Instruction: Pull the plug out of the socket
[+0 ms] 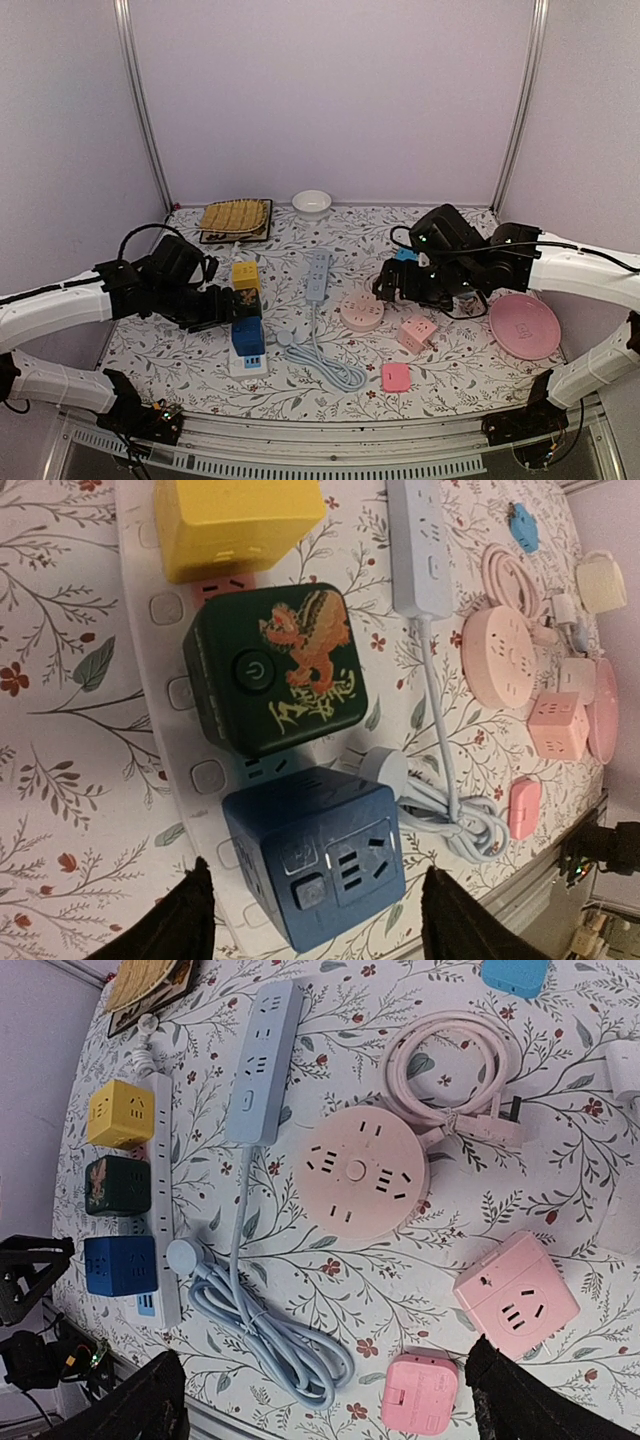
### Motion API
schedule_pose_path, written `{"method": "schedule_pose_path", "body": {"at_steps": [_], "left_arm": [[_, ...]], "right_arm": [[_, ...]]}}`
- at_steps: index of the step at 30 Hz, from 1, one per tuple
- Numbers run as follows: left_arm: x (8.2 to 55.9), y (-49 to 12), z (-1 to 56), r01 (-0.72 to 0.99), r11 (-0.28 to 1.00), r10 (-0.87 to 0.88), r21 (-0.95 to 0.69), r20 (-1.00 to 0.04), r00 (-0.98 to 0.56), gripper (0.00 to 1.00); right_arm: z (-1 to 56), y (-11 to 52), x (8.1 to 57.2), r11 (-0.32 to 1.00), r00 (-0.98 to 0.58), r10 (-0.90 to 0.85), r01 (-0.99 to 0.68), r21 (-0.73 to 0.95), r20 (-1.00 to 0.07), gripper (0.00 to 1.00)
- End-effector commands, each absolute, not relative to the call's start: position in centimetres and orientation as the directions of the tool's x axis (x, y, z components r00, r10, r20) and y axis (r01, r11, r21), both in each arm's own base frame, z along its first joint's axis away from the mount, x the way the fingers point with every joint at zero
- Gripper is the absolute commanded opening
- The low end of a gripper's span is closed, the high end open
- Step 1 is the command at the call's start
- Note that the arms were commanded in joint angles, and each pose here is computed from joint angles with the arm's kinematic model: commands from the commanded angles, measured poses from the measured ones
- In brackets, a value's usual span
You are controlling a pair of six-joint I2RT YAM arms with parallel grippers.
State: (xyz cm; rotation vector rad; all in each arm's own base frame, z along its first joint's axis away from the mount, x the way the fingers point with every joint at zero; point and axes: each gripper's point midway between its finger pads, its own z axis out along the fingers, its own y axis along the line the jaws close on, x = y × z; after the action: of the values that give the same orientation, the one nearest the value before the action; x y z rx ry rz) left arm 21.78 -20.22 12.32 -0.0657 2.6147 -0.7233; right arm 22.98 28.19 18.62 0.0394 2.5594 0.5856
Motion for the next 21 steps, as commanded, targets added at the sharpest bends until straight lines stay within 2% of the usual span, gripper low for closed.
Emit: {"method": "schedule_pose_path", "body": {"at_steps": [1,7,14,21], "left_arm": [[21.9,-20.0,12.0,-0.030,0.900,-0.214,-0.435,-0.381,-0.900,0.73],[21.0,-21.3,11.8,-0.081,0.927,-0.227,-0.367,-0.374,-0.899,0.79],[20.3,-23.9,10.4,-0.130,0.941,-0.244,-0.313,-0.359,-0.901,0.81],[20.6,-25.3,8.2,-0.156,0.982,-0.182,-0.103,-0.341,-0.922,0.86]], "right_arm": [[18.4,28.2,22.4,0.892,-0.874,0.109,-0.125,0.435,-0.474,0.99],[18.7,28.5,22.0,0.868,-0.864,0.069,-0.194,0.456,-0.499,0.99],[19.5,29.5,21.4,0.836,-0.844,-0.030,-0.314,0.450,-0.535,0.99],[18.7,29.6,20.7,0.811,-0.830,-0.090,-0.382,0.443,-0.550,0.99]]}}
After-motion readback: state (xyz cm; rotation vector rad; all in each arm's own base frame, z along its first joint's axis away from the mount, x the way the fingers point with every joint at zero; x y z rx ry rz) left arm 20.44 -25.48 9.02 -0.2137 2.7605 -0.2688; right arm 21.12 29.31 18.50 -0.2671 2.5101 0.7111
